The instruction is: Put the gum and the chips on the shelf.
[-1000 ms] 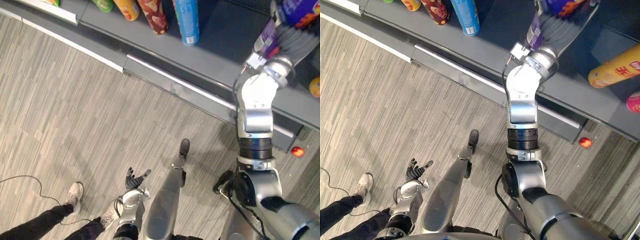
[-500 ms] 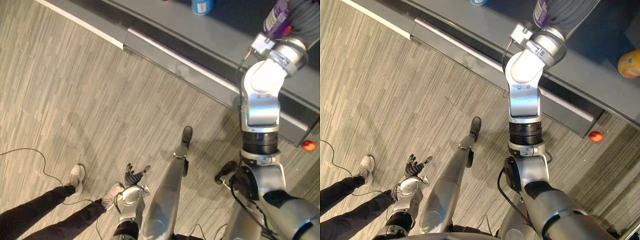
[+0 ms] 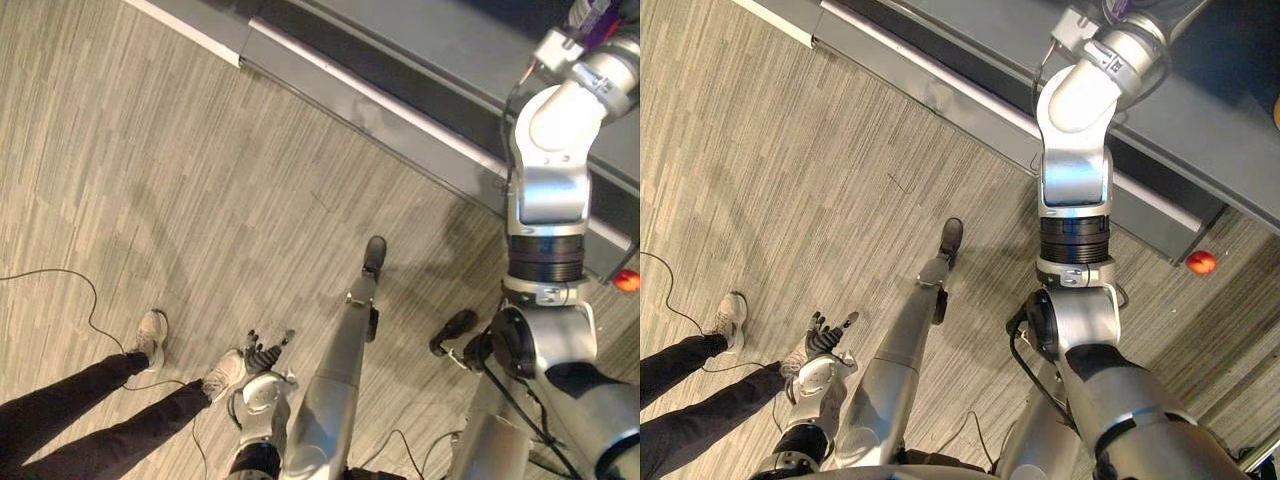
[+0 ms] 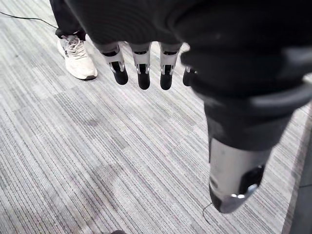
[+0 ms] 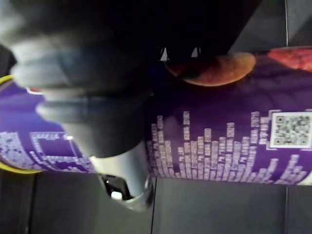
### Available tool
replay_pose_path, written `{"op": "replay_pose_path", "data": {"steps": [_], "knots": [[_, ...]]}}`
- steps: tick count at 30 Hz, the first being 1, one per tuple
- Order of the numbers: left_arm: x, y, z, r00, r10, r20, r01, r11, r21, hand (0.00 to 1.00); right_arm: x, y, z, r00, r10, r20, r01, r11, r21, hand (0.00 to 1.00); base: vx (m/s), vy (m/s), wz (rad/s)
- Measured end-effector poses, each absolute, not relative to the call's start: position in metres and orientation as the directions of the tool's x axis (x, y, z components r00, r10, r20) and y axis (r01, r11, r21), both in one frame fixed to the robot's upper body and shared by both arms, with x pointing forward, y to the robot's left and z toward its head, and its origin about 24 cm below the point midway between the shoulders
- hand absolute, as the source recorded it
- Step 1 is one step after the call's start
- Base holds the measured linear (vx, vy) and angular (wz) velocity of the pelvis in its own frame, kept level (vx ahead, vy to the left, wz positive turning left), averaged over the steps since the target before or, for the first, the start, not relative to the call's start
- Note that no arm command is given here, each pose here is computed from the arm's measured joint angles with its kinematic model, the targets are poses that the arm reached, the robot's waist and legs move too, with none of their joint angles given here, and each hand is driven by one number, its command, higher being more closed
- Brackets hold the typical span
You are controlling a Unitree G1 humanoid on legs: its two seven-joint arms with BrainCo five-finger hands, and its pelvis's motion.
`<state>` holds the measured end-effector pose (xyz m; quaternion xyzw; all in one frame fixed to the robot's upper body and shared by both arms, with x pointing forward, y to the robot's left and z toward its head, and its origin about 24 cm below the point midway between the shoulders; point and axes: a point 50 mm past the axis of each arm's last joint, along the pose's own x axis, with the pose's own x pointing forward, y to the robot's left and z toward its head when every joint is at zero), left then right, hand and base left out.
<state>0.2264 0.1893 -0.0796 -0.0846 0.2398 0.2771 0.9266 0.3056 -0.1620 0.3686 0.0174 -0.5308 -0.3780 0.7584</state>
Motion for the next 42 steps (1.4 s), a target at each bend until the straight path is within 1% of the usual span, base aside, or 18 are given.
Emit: {"op": "replay_pose_path", "data": {"steps": [4, 7, 18, 23, 29, 42], "knots": [[0.227, 0.19, -0.079, 0.734, 0.475, -0.486, -0.556, 0.831, -0.027, 0.0, 0.31, -0.165, 0.372, 0.159, -0.589, 0.792, 0.565, 0.713, 0.416, 1.0, 0.01, 0.002, 0.07], [0.227, 0.189, -0.079, 0.734, 0.475, -0.485, -0.556, 0.831, -0.027, 0.0, 0.315, -0.169, 0.373, 0.181, -0.592, 0.785, 0.569, 0.715, 0.407, 1.0, 0.01, -0.002, 0.08], [0.227, 0.189, -0.079, 0.735, 0.474, -0.484, -0.555, 0.832, -0.028, 0.0, 0.325, -0.166, 0.374, 0.243, -0.586, 0.773, 0.556, 0.737, 0.384, 1.0, 0.01, 0.004, 0.04], [0.227, 0.189, -0.079, 0.735, 0.475, -0.484, -0.555, 0.831, -0.028, 0.0, 0.322, -0.165, 0.381, 0.229, -0.588, 0.776, 0.544, 0.738, 0.399, 1.0, 0.0, 0.003, -0.01], [0.227, 0.189, -0.079, 0.735, 0.475, -0.484, -0.556, 0.83, -0.029, 0.0, 0.322, -0.164, 0.382, 0.232, -0.599, 0.766, 0.525, 0.74, 0.42, 1.0, 0.0, 0.0, 0.0], [0.227, 0.19, -0.079, 0.735, 0.476, -0.483, -0.557, 0.83, -0.03, 0.0, 0.32, -0.168, 0.383, 0.21, -0.615, 0.76, 0.53, 0.725, 0.44, 1.0, 0.0, 0.001, -0.01]]}}
